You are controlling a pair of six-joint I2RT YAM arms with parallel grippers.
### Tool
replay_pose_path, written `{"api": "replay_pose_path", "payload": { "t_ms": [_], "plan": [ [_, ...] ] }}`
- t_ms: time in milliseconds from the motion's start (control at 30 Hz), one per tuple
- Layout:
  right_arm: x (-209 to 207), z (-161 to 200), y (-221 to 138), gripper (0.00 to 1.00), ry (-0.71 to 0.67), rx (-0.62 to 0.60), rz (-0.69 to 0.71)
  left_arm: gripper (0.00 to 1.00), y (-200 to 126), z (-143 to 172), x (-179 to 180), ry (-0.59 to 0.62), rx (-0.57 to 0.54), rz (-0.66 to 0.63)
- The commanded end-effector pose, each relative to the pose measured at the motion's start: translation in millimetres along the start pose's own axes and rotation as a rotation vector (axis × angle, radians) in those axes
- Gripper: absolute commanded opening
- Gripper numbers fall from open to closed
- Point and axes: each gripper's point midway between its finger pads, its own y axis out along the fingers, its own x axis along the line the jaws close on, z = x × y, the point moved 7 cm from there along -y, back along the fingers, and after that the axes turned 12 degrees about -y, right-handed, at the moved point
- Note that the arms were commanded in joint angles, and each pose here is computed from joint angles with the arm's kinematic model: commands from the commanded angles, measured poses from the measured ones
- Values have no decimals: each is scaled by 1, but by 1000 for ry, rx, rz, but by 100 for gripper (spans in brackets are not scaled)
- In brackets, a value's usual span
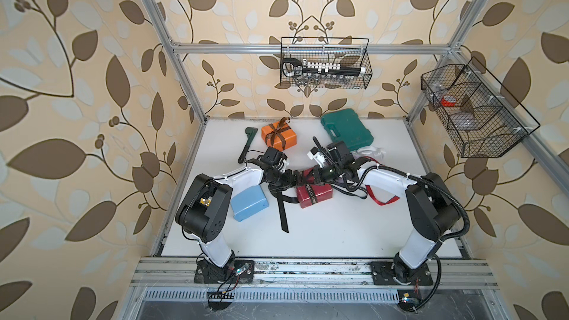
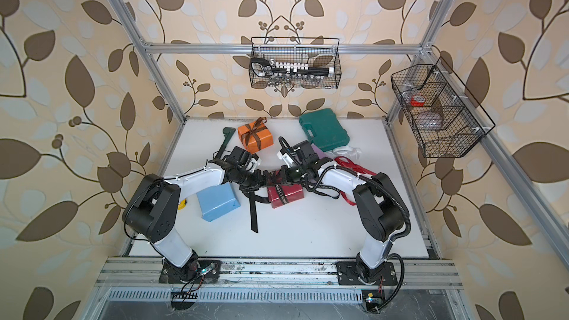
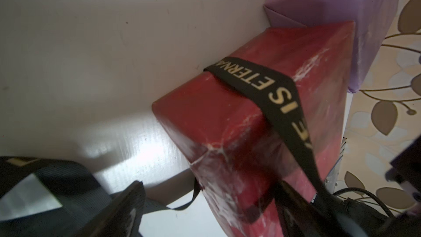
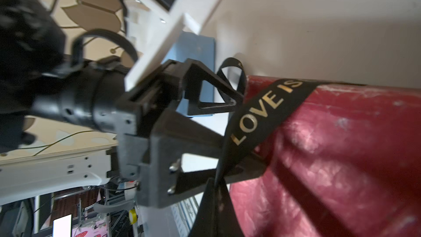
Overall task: Untie the ribbon bows on the gift boxes
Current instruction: Pull the ribbon from the gift box.
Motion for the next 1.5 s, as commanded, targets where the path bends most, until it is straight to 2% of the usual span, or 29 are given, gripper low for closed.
{"api": "replay_pose_path", "payload": {
  "t_ms": [0, 167, 700, 1000, 1467],
  "plan": [
    [36, -20, -25, 0, -68, -80, -154, 91, -5, -4, -10, 11, -17, 22],
    [50, -36, -47, 0, -108, -140, -175, 91, -7, -4, -11, 19, -21, 16],
    [72, -67, -83, 0, -184, -203, -168, 91, -20, -4, -20, 47, -24, 10],
    [86, -83, -103, 0, -236, -232, -145, 91, -9, 0, -8, 30, 6, -22],
    [127, -124, -161, 0, -344, -371, -149, 91, -4, 2, 0, 28, 18, -48]
  ]
}}
